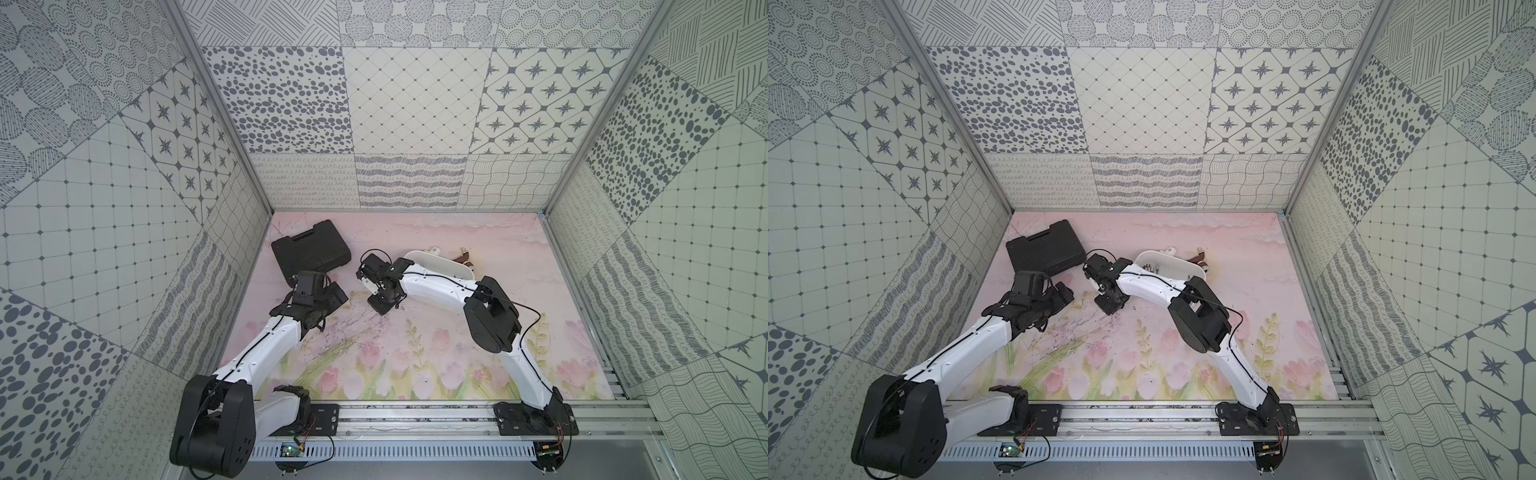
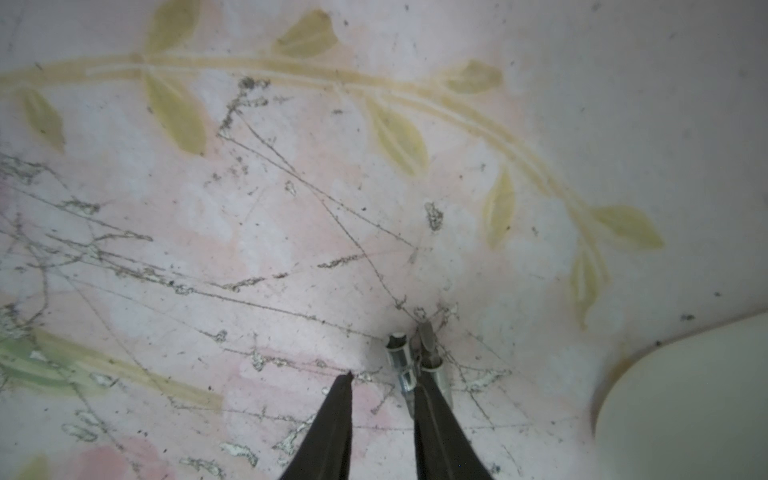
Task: Put the bit on the desktop into the storage box
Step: Pick up the screwdriver bit from the center of the board.
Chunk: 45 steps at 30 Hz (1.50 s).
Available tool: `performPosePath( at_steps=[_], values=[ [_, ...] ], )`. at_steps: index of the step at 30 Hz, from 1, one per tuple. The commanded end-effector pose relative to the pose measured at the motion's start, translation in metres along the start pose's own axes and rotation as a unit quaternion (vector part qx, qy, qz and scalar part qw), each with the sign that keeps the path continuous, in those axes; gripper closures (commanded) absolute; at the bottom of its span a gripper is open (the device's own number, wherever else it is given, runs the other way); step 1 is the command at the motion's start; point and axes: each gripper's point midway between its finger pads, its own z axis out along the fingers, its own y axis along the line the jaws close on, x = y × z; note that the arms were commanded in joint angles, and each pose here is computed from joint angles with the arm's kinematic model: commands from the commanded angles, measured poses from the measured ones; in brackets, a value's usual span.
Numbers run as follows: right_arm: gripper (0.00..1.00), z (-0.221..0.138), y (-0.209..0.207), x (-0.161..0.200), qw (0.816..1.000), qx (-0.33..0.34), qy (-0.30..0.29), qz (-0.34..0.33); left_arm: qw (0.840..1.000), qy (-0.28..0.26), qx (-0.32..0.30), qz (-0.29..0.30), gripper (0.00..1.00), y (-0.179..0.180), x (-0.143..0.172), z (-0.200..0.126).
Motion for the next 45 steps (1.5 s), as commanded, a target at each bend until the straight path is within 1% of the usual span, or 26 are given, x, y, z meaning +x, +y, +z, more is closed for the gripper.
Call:
performPosePath(
  at_steps=[1, 18, 29, 40, 45],
  values=[
    [0.71, 0.008, 0.003, -0.005, 1.000, 0.002, 0.000, -0.007, 1.000, -0.003, 0.004, -0.005, 0.06, -0.001, -0.002, 0.001],
    [0.75, 0.014, 0.007, -0.001, 1.000, -0.009, 0.008, -0.002, 1.000, -0.002, 0.002, -0.003, 0.06, -0.001, -0.002, 0.001],
    [0.76, 0.013, 0.014, 0.006, 1.000, -0.005, 0.020, -0.016, 1.000, -0.001, 0.001, -0.003, 0.06, -0.001, -0.001, 0.001],
    [0.79, 0.027, 0.018, 0.018, 0.999, -0.007, 0.040, -0.018, 1.000, -0.004, 0.004, -0.004, 0.06, -0.002, -0.004, 0.001],
    [0.82, 0.030, 0.019, 0.021, 0.999, -0.008, 0.046, -0.017, 1.000, -0.004, 0.004, -0.005, 0.06, -0.002, -0.003, 0.000]
  ],
)
